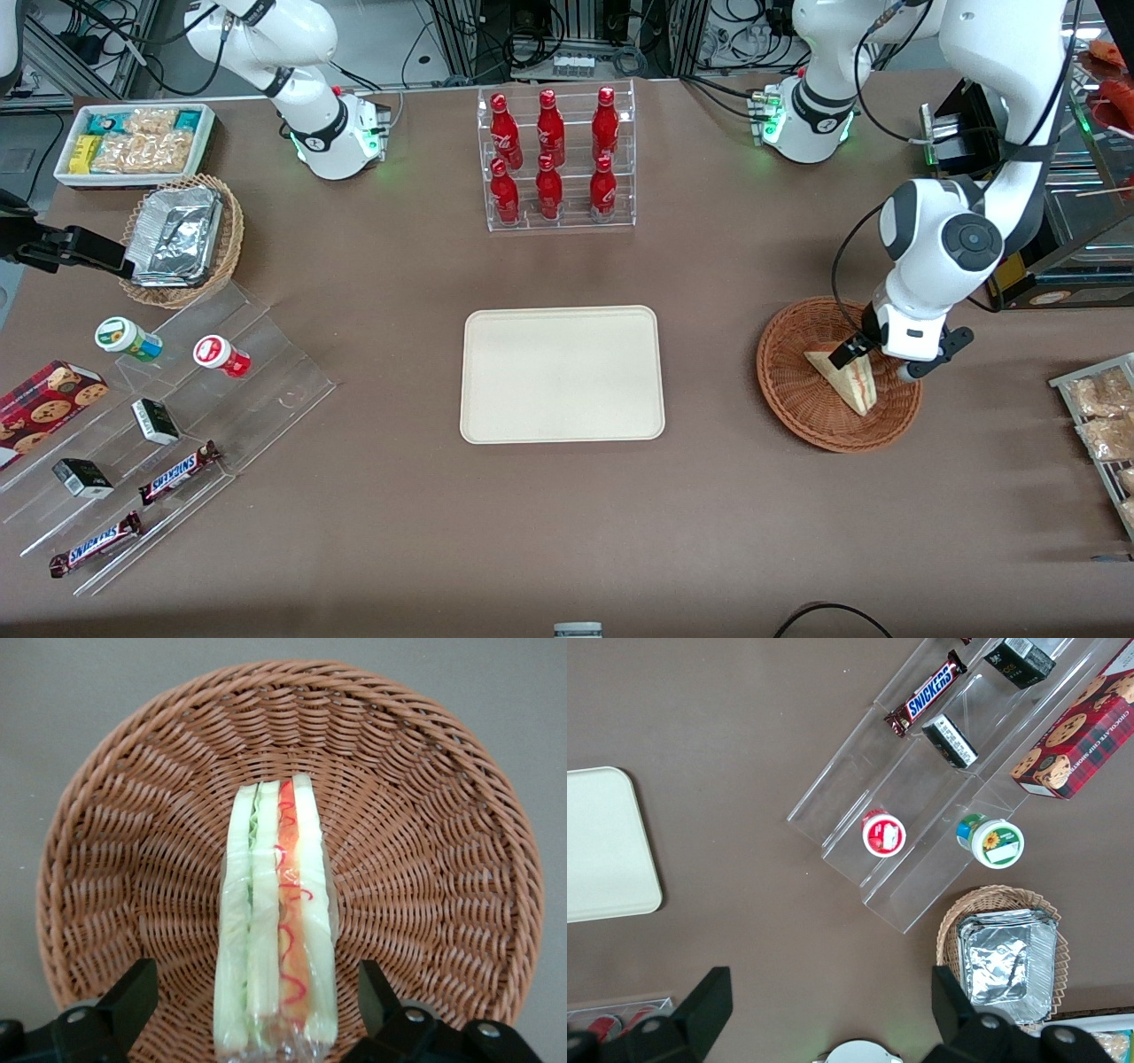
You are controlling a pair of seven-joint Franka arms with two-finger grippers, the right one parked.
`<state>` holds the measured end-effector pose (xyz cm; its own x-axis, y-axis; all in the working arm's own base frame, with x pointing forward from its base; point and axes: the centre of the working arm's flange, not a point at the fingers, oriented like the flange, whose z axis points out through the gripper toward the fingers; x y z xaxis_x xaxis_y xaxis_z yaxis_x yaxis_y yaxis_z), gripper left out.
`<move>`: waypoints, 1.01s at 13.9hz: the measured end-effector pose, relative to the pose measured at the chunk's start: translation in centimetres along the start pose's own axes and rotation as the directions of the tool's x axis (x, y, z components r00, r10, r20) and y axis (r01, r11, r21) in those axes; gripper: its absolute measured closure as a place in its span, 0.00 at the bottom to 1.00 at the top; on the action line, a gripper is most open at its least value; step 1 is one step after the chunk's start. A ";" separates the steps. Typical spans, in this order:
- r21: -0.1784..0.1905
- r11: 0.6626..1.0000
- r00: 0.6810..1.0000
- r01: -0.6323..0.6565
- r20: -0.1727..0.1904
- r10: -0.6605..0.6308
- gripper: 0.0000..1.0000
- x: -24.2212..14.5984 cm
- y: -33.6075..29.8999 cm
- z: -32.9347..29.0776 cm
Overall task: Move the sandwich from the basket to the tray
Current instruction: 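Close the left gripper on the wrapped sandwich in the basket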
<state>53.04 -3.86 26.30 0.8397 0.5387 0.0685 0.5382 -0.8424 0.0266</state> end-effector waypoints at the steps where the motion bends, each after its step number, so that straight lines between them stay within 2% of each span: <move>1: 0.000 1.000 1.000 0.003 0.001 -0.003 0.00 -0.1 -0.1 0.6; 5: 0.001 0.999 0.999 0.050 0.007 -0.051 0.04 -0.3 -0.1 1.9; 6: -0.002 0.998 0.998 0.066 0.004 -0.066 0.10 -0.3 0.0 2.0; 9: -0.011 0.997 0.997 0.074 -0.004 -0.074 0.45 -0.2 0.4 1.7; 11: -0.019 0.998 0.998 0.067 -0.011 -0.067 0.63 -0.1 0.9 1.3; 13: -0.017 0.999 0.999 0.048 -0.009 -0.048 0.71 -0.2 1.9 0.6; 14: -0.004 0.999 0.999 0.036 0.005 -0.036 0.77 -0.4 2.6 -0.2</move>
<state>54.08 -6.26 26.53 0.8204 0.5684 0.0628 0.5675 -0.8227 0.0328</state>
